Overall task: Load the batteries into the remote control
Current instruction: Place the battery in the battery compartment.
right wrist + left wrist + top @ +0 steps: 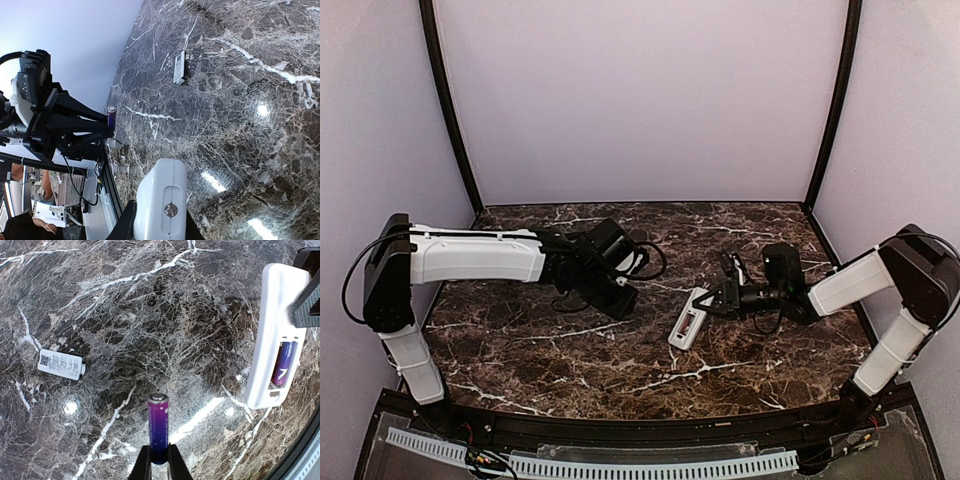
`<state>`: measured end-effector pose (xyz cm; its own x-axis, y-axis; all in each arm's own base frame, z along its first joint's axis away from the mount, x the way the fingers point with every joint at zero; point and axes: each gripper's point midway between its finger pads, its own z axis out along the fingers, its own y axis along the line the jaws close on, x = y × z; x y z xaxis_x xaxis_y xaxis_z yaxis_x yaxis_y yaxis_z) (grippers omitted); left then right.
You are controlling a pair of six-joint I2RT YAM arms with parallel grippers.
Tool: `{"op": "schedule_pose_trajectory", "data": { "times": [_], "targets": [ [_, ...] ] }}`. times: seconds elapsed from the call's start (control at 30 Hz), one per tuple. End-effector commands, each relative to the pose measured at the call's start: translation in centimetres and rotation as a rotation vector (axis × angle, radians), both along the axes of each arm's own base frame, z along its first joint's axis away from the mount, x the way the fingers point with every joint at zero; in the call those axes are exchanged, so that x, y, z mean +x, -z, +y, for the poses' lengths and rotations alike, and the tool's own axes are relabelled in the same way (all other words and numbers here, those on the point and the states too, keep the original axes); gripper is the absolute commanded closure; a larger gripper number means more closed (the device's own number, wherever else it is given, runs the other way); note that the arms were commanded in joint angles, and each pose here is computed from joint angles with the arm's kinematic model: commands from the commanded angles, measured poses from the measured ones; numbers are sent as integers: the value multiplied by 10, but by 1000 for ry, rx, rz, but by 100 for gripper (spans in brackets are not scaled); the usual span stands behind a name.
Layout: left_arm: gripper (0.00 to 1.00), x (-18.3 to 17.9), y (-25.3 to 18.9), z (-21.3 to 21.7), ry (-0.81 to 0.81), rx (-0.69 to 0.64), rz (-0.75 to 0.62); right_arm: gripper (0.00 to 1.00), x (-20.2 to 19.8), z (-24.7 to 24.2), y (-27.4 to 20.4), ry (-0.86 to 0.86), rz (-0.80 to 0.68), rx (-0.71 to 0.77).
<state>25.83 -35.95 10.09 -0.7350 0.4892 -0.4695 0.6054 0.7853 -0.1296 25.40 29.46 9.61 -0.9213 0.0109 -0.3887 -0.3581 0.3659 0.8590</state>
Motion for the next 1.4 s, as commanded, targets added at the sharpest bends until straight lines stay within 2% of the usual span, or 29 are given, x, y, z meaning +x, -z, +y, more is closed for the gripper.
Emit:
{"op": "schedule_pose_trajectory", "data": {
  "times": [0.0,0.9,1.17,1.37],
  "targets": [
    [100,-4,-16,0,9,-56,-13,100,3,1,-14,-12,-42,22],
    [100,-21,-29,-10,62,-66,-18,100,3,-3,-22,-7,-85,10],
    [100,-26,-49,-23,77,-152,7,100,6,0,-29,-1,-91,21],
    [100,-32,-53,-24,86,-145,19,100,7,-2,-29,18,-83,24]
  ]
}}
